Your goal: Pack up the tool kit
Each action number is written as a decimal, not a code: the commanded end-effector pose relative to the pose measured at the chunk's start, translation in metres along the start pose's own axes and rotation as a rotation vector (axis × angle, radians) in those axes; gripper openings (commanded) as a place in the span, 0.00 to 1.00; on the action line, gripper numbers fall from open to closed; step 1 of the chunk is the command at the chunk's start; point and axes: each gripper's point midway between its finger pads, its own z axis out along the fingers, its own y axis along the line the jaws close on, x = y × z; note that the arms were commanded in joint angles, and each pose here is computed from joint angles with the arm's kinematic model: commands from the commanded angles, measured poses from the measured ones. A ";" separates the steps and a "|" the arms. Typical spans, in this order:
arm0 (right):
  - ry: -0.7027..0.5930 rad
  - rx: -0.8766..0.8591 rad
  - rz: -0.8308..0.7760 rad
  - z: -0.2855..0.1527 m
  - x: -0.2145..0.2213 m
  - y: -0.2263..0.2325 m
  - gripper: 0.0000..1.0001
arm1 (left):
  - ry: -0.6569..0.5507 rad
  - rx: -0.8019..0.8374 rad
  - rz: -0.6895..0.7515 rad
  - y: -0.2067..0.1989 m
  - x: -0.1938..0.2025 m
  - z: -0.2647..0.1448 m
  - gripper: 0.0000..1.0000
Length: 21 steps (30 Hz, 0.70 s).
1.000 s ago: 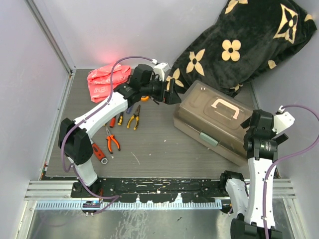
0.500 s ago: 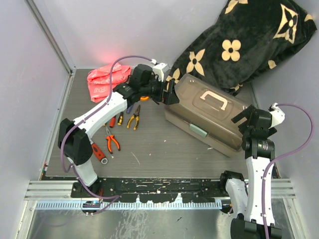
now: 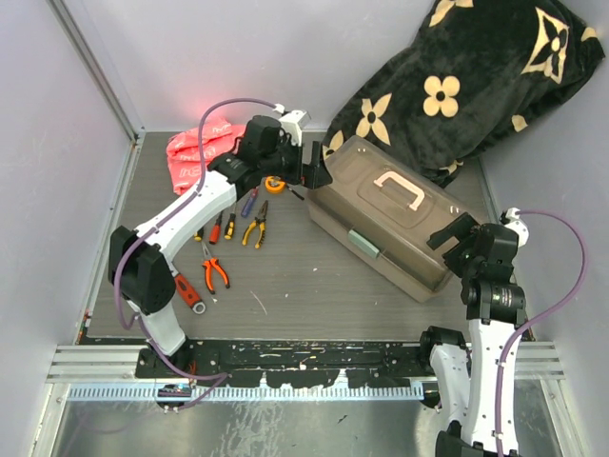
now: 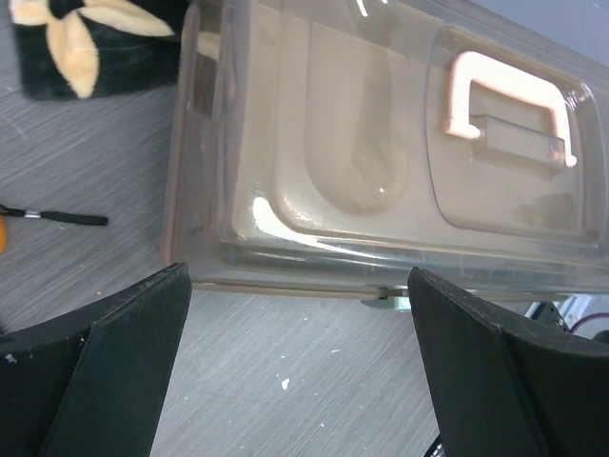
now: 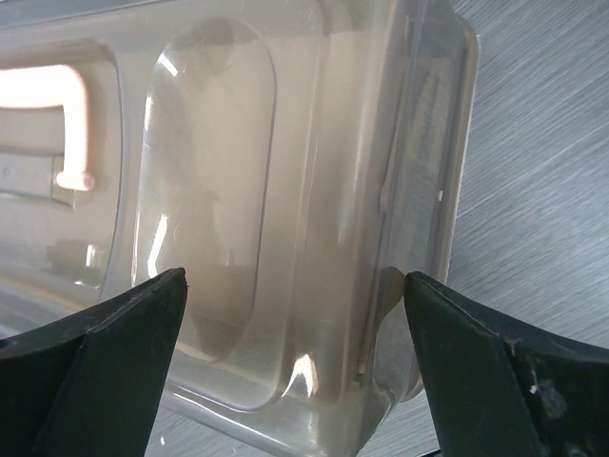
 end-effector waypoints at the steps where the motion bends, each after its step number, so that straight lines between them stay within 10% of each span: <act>1: 0.180 -0.114 -0.011 -0.005 0.040 0.014 1.00 | -0.127 -0.032 0.044 -0.003 -0.041 -0.034 0.98; 21: 0.330 -0.454 -0.182 -0.053 0.043 0.071 0.99 | -0.105 -0.053 0.057 0.004 -0.024 -0.048 0.98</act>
